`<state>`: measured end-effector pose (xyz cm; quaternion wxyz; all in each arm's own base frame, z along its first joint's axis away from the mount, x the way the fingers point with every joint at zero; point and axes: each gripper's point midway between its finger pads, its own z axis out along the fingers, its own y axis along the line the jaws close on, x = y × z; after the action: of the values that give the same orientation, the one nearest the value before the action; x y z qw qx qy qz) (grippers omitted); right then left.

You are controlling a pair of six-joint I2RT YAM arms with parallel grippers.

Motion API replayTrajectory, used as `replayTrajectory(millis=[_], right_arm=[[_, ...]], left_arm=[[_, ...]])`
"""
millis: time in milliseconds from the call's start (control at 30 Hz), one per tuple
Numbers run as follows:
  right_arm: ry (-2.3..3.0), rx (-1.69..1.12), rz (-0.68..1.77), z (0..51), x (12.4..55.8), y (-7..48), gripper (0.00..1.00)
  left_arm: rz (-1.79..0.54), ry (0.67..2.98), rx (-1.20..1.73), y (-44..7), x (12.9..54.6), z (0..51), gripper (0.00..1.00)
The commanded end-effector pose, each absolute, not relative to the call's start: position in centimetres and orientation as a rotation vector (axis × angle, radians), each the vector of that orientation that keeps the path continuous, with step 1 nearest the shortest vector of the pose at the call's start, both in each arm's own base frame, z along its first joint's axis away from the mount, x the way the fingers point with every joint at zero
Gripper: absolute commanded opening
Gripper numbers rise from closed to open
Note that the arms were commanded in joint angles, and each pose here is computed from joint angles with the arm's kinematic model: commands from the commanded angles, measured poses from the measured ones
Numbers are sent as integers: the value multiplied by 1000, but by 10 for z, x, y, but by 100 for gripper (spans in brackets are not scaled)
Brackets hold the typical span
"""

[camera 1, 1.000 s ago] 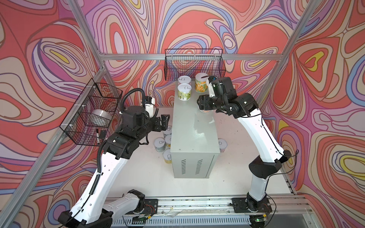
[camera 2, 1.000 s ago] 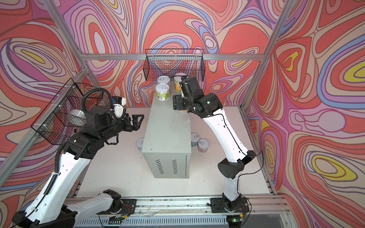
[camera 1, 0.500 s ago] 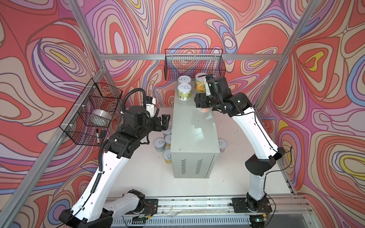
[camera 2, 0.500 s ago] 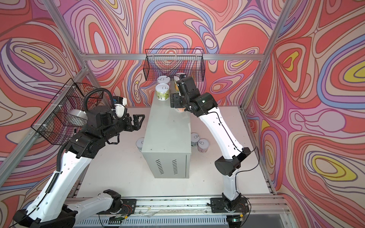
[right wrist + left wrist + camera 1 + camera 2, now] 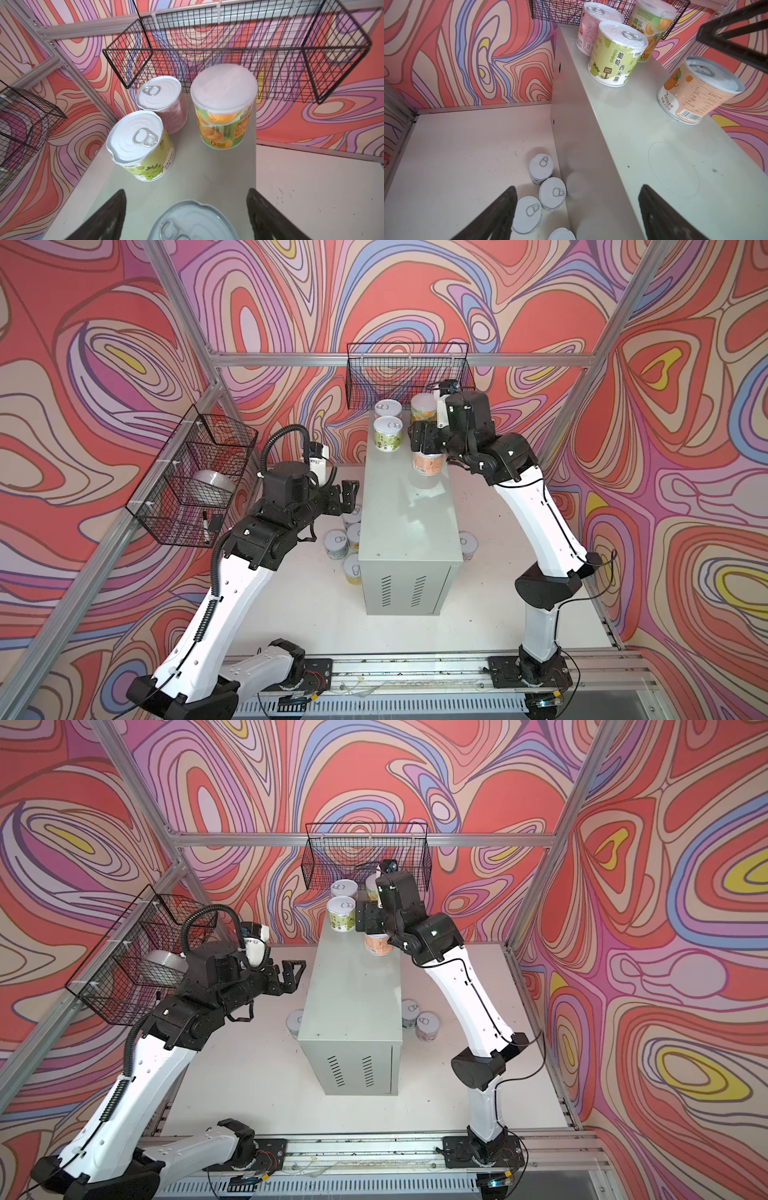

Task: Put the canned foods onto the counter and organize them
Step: 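Lower the orange can onto the cabinet top nearer the robot and release, then regrasp the orange can with the right gripper and slide it toward the other cans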

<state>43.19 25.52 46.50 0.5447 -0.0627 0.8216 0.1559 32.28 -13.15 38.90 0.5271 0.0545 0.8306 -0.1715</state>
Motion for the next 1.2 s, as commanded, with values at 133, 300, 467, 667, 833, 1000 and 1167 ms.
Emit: replayTrajectory(millis=[133,300,467,667,833,1000,1167], right_arm=[[1810,-125,429,522,380,222,75],[1859,-148,445,503,350,215,62],[1926,-148,467,467,338,216,62],[1964,-142,480,438,344,224,63],[2005,-154,492,414,357,239,64],[2017,-142,476,404,369,245,65],[2050,-105,438,392,388,244,65]], left_arm=[[-393,1962,125,-122,310,389,92],[-387,1994,132,-119,300,375,92],[-409,2017,134,-120,293,363,92],[-414,2032,120,-119,293,348,92],[-402,2039,127,-121,299,345,92],[-391,2044,142,-123,303,344,92],[-387,2053,145,-124,307,341,92]])
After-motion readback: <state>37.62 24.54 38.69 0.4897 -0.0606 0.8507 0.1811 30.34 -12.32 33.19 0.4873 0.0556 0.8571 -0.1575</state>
